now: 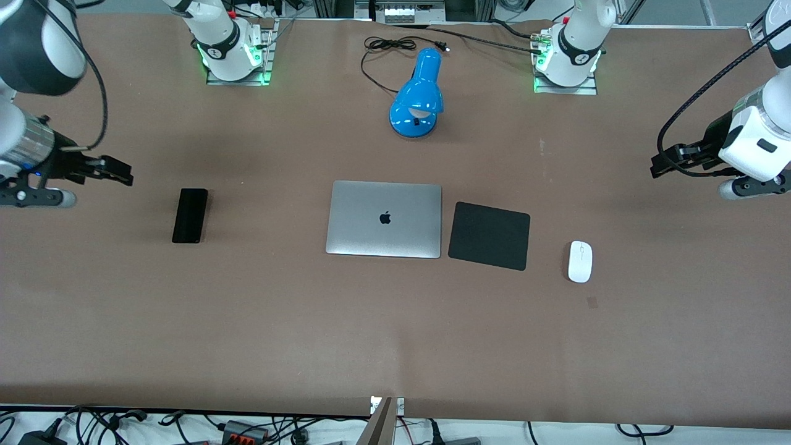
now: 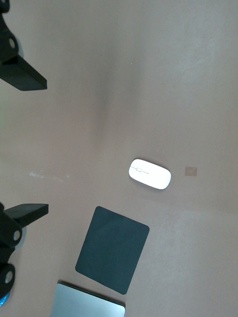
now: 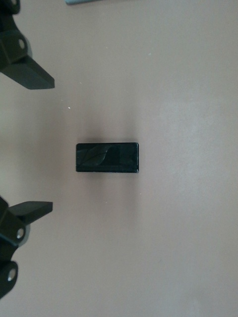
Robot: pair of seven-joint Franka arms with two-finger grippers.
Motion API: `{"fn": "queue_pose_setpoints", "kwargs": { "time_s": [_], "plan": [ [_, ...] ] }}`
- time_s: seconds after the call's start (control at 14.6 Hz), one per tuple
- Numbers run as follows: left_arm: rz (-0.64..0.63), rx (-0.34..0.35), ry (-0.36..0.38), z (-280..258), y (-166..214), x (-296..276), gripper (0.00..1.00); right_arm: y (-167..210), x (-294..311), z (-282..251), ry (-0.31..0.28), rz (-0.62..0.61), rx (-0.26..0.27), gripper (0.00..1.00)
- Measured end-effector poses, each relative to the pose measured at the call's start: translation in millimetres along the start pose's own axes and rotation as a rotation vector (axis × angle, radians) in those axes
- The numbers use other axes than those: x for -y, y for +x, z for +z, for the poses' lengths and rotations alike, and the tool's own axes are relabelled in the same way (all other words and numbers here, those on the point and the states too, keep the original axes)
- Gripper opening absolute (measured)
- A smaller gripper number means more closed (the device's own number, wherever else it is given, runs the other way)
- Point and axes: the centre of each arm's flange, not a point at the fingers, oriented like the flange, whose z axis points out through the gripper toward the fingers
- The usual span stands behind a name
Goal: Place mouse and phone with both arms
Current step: 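Move the right gripper down toward the black phone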
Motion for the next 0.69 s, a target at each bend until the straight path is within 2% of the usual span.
{"fn": "queue_pose_setpoints", "kwargs": {
  "time_s": [0.69],
  "plan": [
    [-0.001,0.000,0.000,0,0,1,1.00,26,-1,110,0.005,0.000,0.060,1.00]
  ]
}}
